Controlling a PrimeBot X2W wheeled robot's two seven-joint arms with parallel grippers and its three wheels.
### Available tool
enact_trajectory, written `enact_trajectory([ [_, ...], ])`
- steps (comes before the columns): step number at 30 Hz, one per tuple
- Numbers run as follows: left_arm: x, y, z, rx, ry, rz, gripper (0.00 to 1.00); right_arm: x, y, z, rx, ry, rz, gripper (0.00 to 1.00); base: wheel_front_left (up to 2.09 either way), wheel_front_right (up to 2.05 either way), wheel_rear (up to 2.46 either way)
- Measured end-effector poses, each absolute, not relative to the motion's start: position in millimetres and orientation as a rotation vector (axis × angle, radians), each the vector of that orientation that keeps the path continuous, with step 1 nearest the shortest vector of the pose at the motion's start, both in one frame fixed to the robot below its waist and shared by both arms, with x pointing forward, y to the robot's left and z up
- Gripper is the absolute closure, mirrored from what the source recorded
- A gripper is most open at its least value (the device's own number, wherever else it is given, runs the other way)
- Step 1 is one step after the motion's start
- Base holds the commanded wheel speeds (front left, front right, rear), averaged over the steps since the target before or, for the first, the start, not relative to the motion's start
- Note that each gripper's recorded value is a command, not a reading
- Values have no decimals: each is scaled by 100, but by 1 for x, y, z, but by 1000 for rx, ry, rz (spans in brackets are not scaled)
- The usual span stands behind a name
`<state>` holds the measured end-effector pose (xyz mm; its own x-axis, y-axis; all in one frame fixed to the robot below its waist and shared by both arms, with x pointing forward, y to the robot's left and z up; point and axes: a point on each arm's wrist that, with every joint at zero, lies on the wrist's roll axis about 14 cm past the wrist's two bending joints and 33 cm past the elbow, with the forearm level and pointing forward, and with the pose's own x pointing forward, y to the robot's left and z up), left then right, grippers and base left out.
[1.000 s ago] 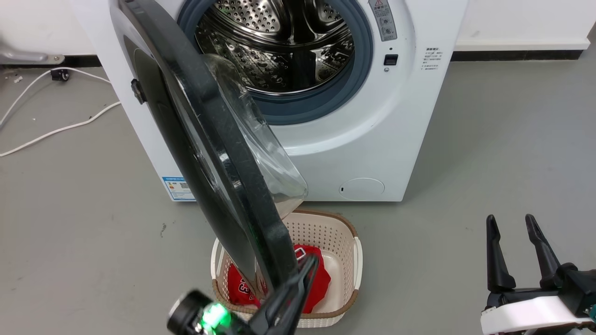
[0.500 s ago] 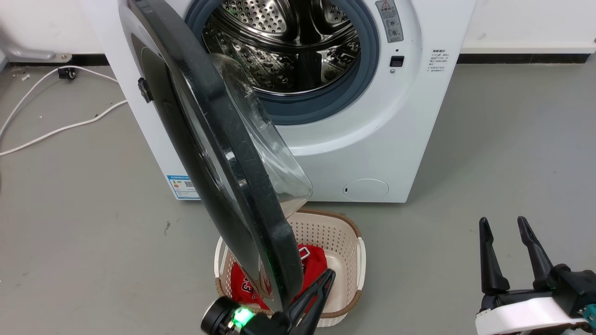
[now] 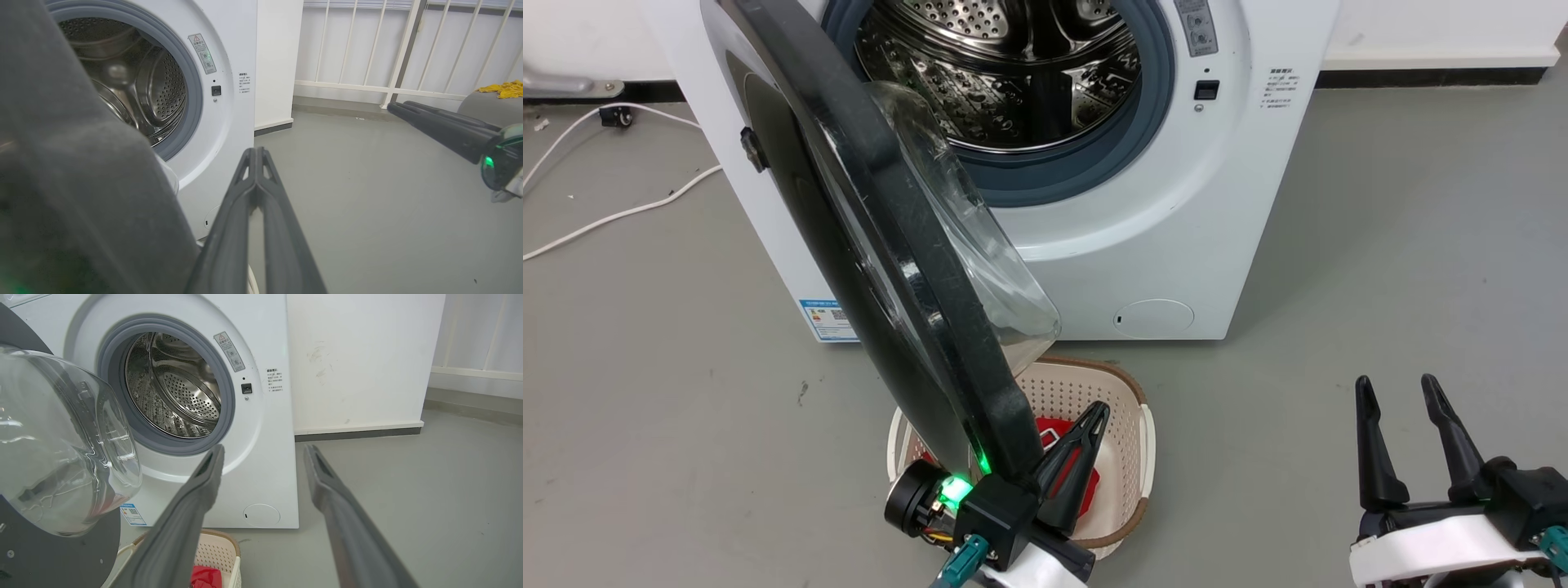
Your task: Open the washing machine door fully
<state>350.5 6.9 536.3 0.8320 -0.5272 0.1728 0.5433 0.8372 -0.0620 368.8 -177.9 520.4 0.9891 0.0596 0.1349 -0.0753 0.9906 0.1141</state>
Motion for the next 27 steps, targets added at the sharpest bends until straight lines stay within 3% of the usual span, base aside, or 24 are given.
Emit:
enact_trajectory([
  [27, 327, 62, 526, -147, -125, -332, 100, 377, -153, 515, 161, -111, 139, 0, 0, 0, 0],
])
